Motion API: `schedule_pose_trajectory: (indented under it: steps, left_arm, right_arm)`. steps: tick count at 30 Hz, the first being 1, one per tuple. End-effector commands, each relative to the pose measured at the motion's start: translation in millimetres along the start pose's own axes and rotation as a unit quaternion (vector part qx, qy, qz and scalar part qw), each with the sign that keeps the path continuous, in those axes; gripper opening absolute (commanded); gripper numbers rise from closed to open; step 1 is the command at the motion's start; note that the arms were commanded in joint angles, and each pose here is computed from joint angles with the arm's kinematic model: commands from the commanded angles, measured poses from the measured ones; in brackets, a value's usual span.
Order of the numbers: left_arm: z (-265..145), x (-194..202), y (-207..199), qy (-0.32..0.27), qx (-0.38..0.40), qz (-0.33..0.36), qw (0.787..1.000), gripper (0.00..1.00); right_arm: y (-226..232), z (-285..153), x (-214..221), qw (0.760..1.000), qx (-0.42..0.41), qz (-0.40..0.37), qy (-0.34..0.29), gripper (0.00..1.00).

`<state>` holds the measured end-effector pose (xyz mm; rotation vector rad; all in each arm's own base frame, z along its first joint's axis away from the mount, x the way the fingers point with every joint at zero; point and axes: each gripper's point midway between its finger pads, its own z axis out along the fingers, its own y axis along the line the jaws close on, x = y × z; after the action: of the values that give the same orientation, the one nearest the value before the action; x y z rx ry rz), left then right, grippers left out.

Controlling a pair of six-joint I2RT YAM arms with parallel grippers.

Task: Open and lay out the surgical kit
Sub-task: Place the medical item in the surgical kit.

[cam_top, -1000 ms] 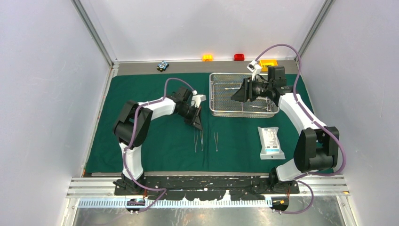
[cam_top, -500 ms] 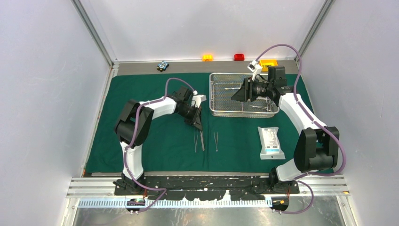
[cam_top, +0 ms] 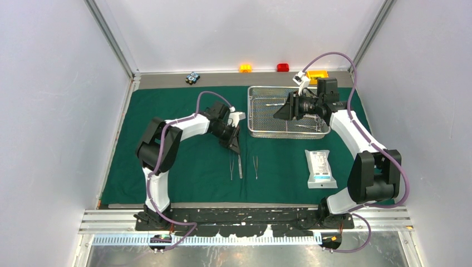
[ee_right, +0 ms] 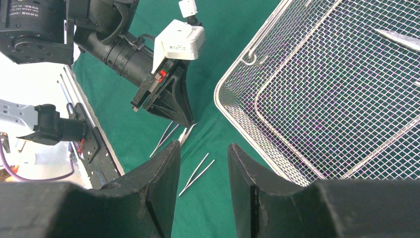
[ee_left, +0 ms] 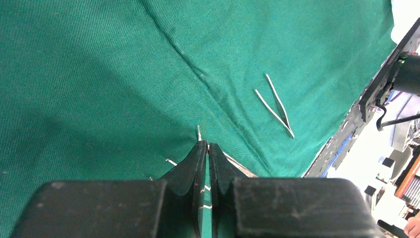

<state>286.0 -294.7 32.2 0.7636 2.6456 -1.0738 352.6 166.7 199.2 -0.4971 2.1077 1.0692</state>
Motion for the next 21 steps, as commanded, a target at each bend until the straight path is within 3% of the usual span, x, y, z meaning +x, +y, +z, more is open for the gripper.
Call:
schedule_pose_trajectory:
  steps: [1,11,21]
  left_arm:
    - [-3.4,-11.8,-5.8,-0.009,0.006,0.024,1.000,0.07]
    - [-5.7,-17.0,-12.6,-0.010,0.020,0.032,0.999,0.00]
    - [-31.1,-22.3,-64.1,-0.046,0.130,0.089,0.986,0.00]
  right_arm:
    - [-0.1,-2.0,-6.2,1.000,0.000,-0.018,-0.011,0.45]
    - [-0.1,-2.4,-6.2,1.000,0.001,-0.018,-0.011,0.45]
    - [5.8,-2.8,-2.8,1.000,-0.015,-0.024,-0.011,0.45]
